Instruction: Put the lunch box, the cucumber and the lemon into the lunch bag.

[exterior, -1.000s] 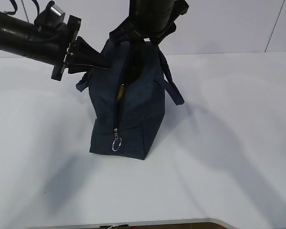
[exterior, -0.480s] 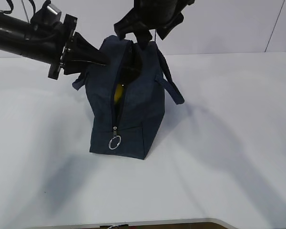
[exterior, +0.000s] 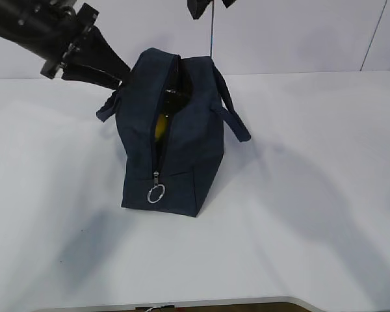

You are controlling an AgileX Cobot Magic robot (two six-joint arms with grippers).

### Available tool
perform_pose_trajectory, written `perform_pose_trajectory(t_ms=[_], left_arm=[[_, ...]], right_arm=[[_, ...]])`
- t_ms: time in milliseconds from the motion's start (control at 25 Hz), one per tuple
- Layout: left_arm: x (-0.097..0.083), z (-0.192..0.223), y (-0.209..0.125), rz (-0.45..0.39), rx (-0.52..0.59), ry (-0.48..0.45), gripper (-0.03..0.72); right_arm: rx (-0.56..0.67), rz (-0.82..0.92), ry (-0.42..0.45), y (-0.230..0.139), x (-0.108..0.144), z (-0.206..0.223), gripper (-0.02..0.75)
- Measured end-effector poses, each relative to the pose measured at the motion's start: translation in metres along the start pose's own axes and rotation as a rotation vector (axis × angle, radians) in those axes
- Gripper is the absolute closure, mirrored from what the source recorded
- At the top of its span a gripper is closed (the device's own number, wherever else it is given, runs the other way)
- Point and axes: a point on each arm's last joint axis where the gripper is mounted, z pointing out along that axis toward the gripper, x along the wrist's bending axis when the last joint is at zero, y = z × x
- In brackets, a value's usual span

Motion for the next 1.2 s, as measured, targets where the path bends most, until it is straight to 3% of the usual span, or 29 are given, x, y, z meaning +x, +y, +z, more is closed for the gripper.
perform_pose_trajectory(t_ms=[240, 600, 720, 920, 1200], left_arm=[[-0.007, -0.023, 0.016, 0.050, -0.008, 0.195, 0.469], [-0.030, -0.065, 0.008, 0.120, -0.028, 0.422, 0.469], [-0.044, -0.081, 0.003, 0.146, -0.059, 0.462, 0.469], [-0.075, -0.108, -0.007, 0.197, -0.128, 0.476, 0.469], [-0.119, -0.147, -0.029, 0.280, -0.226, 0.500, 0.469]], right_arm=[[-0.020, 0.005, 0.024, -0.002, -0.003, -0.019, 0.330], [0.010, -0.020, 0.009, -0.032, -0.014, -0.053, 0.330], [-0.020, -0.032, 0.012, -0.046, -0.018, -0.069, 0.330], [-0.182, -0.055, 0.035, -0.074, -0.021, -0.088, 0.330], [-0.377, -0.091, 0.081, -0.140, -0.018, -0.094, 0.330]])
